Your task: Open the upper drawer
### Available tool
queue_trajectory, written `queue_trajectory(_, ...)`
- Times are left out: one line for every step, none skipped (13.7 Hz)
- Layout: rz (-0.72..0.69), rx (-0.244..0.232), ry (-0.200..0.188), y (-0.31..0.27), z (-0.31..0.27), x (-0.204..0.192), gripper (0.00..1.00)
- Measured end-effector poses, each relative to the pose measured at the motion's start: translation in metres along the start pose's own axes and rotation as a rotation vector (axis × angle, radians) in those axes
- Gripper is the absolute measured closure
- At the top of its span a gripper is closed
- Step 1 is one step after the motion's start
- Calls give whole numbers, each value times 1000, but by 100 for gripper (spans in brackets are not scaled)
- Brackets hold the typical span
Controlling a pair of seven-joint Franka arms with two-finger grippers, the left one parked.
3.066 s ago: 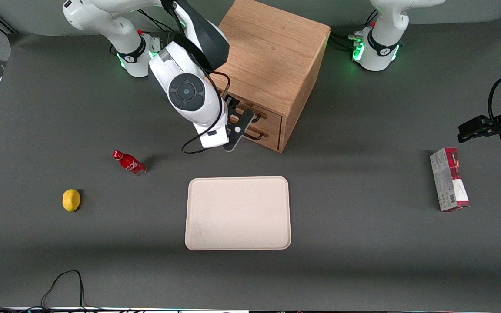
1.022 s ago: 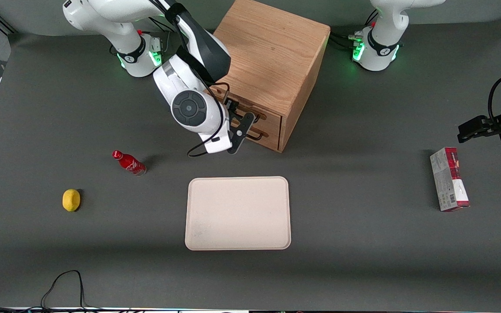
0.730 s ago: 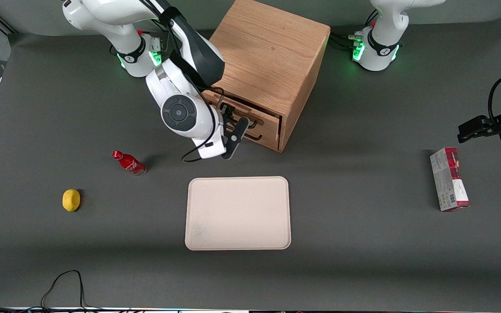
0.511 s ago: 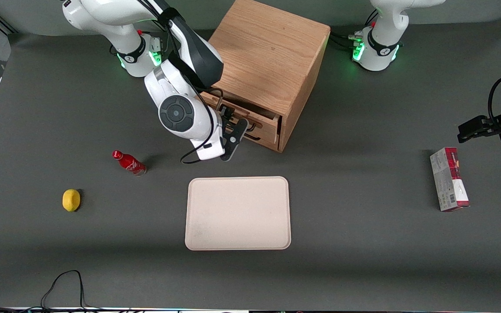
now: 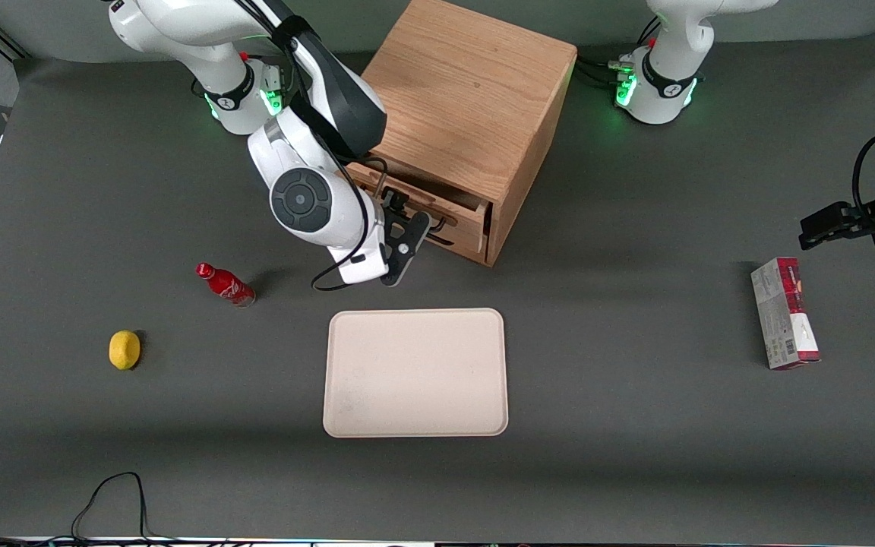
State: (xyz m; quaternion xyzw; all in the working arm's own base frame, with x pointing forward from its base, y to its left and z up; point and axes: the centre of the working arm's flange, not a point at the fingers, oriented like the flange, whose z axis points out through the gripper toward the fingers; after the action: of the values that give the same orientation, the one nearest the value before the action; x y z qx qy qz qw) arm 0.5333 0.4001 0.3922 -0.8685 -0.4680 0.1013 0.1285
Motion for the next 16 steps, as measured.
queue_trajectory(1,-4,8,1,0,1,0)
queue_trajectory(2,-8,15,2,0,2,0)
queue_trajectory(3,-10,20,4,0,2,0)
queue_trajectory(4,-12,24,4,0,3,0)
queue_trajectory(4,-14,28,5,-1,3,0)
queue_trajectory(2,-16,32,5,-3,4,0)
queue_trajectory(-2,-18,38,6,-6,4,0)
queue_trajectory(-4,-20,44,9,-10,3,0)
queue_trajectory(-7,-22,51,13,-14,2,0)
queue_trajectory(-9,-24,57,17,-17,1,0)
queue_trajectory(-7,-25,62,22,-20,-1,0)
queue_trajectory(-4,-25,65,27,-22,-3,0)
queue_trajectory(-3,-25,67,31,-22,-4,0)
queue_trajectory(0,-25,68,34,-23,-4,0)
queue_trajectory(2,-26,70,36,-23,-4,0)
queue_trajectory(4,-27,72,39,-24,-3,0)
